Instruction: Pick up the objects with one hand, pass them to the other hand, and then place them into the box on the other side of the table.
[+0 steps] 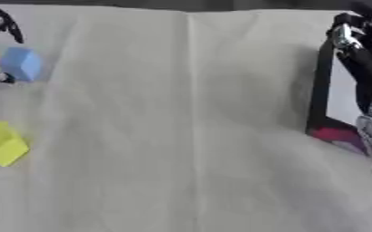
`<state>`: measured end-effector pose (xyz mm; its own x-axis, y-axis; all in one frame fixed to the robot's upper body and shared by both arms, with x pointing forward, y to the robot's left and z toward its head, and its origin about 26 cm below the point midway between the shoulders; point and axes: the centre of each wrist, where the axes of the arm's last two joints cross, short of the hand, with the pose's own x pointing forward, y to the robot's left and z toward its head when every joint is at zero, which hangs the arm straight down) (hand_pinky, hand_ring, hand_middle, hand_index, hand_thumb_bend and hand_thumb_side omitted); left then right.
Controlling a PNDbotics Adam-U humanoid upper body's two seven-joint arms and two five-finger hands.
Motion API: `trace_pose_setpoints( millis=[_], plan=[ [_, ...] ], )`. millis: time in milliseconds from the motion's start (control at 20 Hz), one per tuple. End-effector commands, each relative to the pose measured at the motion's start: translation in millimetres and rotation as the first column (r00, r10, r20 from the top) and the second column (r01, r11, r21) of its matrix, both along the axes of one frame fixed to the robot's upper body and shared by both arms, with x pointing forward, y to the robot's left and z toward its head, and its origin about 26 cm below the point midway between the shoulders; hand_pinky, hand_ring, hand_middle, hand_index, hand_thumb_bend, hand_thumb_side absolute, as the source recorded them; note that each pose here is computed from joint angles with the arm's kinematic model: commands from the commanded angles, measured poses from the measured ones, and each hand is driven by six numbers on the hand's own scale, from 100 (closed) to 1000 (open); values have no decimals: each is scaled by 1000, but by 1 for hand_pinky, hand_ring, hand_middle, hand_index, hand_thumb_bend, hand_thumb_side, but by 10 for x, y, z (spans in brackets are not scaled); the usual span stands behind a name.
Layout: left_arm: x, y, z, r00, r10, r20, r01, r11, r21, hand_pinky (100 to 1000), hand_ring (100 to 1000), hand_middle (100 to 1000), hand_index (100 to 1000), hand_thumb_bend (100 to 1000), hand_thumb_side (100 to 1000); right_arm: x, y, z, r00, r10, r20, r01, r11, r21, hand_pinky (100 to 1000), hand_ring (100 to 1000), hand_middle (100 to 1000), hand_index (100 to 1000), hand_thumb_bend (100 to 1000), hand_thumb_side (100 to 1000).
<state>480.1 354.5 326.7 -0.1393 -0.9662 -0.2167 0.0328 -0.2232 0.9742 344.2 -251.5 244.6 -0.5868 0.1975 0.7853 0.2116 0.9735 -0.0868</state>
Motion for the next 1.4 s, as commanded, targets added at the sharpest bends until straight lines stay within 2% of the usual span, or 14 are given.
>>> trace_pose_setpoints(
  millis=[50,400,500,600,750,900,1100,1400],
  plan=[
    [-78,176,151,997,39,60,-38,999,-11,928,830,743,744,591,100,-19,11,90,999,13,29,-13,1000,-9,834,746,744,885,100,453],
    [-63,212,85,996,41,78,-39,999,-29,924,818,719,725,502,100,-15,15,70,1000,16,21,-16,1000,-6,834,746,744,885,100,458],
    [-58,219,68,996,44,72,-41,998,-38,898,785,654,671,409,100,-14,10,65,1000,14,19,-14,1000,-5,834,746,744,885,100,459],
    [-52,222,56,997,46,55,-44,998,-50,844,701,534,589,335,100,-13,1,59,1000,8,17,-8,1000,-2,834,746,744,883,100,463],
    [-58,208,87,998,39,50,-36,997,-61,773,595,416,498,311,100,-16,-13,55,1000,1,17,-1,1000,2,834,746,744,883,100,464],
    [-87,172,169,995,-3,104,12,996,-83,737,537,350,419,279,100,-21,-32,66,1000,-4,20,4,1000,1,834,745,743,883,100,460],
    [-129,109,273,983,-63,173,82,991,-104,725,521,340,411,280,100,-32,-46,79,1000,-7,24,7,1000,-4,835,745,744,883,100,455],
    [-215,-17,320,960,-176,218,211,966,-147,709,509,339,413,256,100,-78,-18,189,998,12,60,-10,999,-31,836,748,748,883,100,427]
  ],
)
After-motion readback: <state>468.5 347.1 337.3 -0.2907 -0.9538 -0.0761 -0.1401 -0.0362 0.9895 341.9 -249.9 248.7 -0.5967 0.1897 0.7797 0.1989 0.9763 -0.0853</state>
